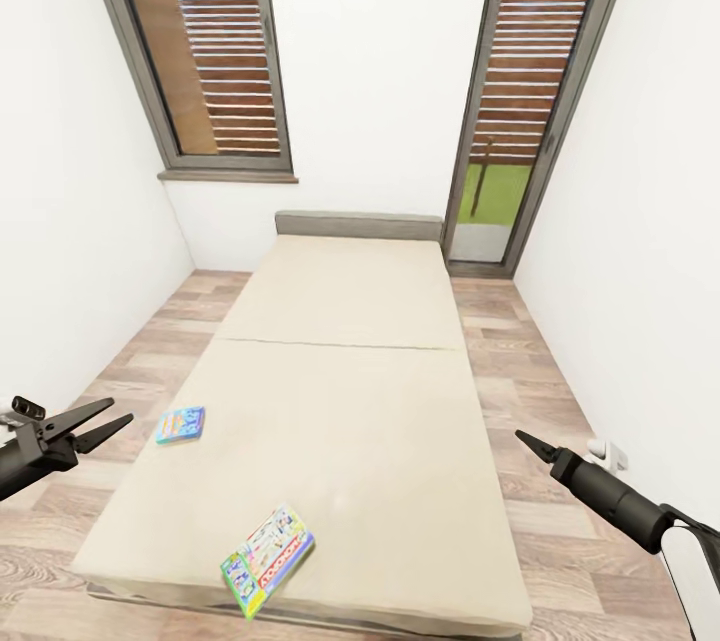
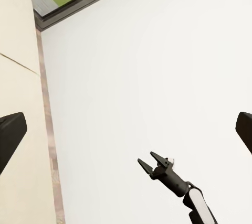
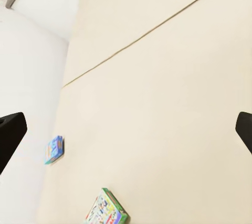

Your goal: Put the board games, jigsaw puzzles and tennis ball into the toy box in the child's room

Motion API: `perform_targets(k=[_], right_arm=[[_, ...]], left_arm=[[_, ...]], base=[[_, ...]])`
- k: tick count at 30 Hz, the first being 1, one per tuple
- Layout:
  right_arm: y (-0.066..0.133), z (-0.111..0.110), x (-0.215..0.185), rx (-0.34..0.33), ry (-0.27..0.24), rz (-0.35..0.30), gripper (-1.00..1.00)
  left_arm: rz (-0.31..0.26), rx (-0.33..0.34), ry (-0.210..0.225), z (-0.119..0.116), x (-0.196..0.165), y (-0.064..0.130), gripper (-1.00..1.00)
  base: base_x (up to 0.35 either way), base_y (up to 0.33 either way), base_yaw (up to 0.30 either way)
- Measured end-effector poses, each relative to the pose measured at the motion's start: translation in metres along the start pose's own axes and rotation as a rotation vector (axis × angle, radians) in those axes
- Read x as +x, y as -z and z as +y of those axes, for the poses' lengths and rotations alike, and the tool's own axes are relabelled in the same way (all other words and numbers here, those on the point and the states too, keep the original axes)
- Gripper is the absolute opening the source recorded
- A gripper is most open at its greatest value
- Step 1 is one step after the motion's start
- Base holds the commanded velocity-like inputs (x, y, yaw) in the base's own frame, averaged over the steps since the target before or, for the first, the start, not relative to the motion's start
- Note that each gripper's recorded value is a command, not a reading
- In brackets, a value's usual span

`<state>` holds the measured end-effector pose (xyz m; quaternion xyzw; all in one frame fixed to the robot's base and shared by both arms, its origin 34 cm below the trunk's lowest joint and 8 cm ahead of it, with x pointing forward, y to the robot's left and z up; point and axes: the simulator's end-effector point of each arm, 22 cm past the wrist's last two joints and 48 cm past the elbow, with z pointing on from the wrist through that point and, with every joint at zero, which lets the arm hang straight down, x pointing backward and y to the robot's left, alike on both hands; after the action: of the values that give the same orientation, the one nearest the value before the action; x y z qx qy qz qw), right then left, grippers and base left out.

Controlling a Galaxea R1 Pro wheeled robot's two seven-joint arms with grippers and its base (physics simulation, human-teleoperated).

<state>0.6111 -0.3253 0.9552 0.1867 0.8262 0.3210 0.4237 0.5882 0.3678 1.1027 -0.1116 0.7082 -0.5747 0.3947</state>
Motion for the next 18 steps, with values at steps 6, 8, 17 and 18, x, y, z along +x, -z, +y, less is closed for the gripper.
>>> perform_targets(k=[6,8,17,18], right_arm=[[0.002,0.004,-0.003,-0.007,0.003,-0.008,1.0],[0.002,0.005,-0.004,-0.009,0.005,-0.011,1.0],[0.005,0.01,-0.009,-0.019,0.009,-0.021,1.0],[0.005,0.011,-0.009,-0.021,0.009,-0.022,1.0]], left_arm=[[-0.003,0.006,-0.007,-0.004,-0.001,0.001,1.0],[-0.004,0.008,-0.009,-0.006,-0.002,0.001,1.0],[-0.009,0.017,-0.02,-0.013,-0.004,0.002,1.0],[-0.009,0.018,-0.022,-0.014,-0.004,0.003,1.0]], base=[[0.0,0.0,0.007],[0.0,0.0,-0.007],[-0.013,0.0,-0.057],[-0.066,0.0,-0.08]])
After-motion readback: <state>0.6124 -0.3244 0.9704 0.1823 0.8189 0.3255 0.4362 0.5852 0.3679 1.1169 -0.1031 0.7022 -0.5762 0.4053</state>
